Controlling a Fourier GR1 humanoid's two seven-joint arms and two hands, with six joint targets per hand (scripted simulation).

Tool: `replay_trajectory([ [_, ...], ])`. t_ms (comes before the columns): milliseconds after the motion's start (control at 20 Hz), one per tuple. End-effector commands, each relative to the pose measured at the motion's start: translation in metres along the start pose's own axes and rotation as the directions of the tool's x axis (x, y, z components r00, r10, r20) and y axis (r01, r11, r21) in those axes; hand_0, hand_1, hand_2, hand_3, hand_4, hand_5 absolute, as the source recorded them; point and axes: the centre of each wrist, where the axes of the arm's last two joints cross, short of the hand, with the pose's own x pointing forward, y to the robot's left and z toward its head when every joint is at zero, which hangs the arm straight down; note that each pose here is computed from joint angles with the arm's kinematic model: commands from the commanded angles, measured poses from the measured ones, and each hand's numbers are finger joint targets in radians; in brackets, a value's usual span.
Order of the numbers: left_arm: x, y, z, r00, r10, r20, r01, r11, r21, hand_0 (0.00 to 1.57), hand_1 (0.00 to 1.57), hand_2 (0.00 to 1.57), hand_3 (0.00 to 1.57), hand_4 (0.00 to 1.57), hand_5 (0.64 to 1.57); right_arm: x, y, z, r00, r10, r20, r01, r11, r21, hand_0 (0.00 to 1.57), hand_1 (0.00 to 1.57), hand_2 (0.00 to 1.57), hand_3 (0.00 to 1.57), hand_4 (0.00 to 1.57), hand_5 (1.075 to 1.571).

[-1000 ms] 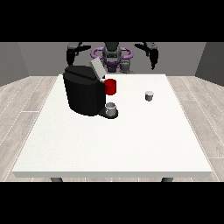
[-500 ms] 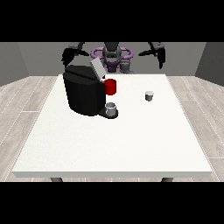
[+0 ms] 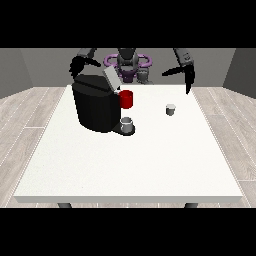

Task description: Insert the coffee pod into the coffee machine and close the lid

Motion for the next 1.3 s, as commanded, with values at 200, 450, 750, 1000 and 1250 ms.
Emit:
replay_trajectory([
  [200,-0.023,0.027,-0.016,0.996,-0.035,-0.077,0.039,0.998,0.042,0.0,0.0,0.0,0.0,0.0,1.571,0.019,0.023,-0.008,0.998,-0.007,0.068,0.004,0.999,0.054,0.0,0.0,0.0,0.0,0.34,1.571],
  [450,-0.02,0.012,-0.033,0.988,-0.123,-0.098,0.123,0.992,-0.004,0.0,0.0,0.0,0.0,0.0,1.571,0.009,0.022,-0.014,1.0,-0.001,0.007,0.0,1.0,0.012,0.0,0.0,0.0,0.0,0.4,1.571],
  [750,-0.016,0.001,-0.045,0.97,-0.194,-0.143,0.185,0.98,-0.073,0.0,0.0,0.2,0.0,0.0,1.571,-0.003,0.008,-0.028,0.999,0.031,-0.044,-0.031,0.999,-0.01,0.0,0.0,0.0,0.0,0.41,1.571],
  [1000,-0.031,-0.002,-0.046,0.959,-0.241,-0.147,0.236,0.97,-0.052,0.45,0.45,0.61,0.3,0.0,1.571,-0.001,0.019,-0.028,0.995,0.077,-0.059,-0.077,0.997,-0.003,0.0,0.0,0.0,0.0,0.42,1.571],
  [1250,-0.023,0.002,-0.055,0.925,-0.346,-0.156,0.34,0.938,-0.065,0.62,0.62,0.74,0.48,0.0,1.571,0.0,0.038,-0.029,0.998,0.063,-0.001,-0.063,0.998,-0.004,0.0,0.0,0.0,0.0,0.43,1.571],
])
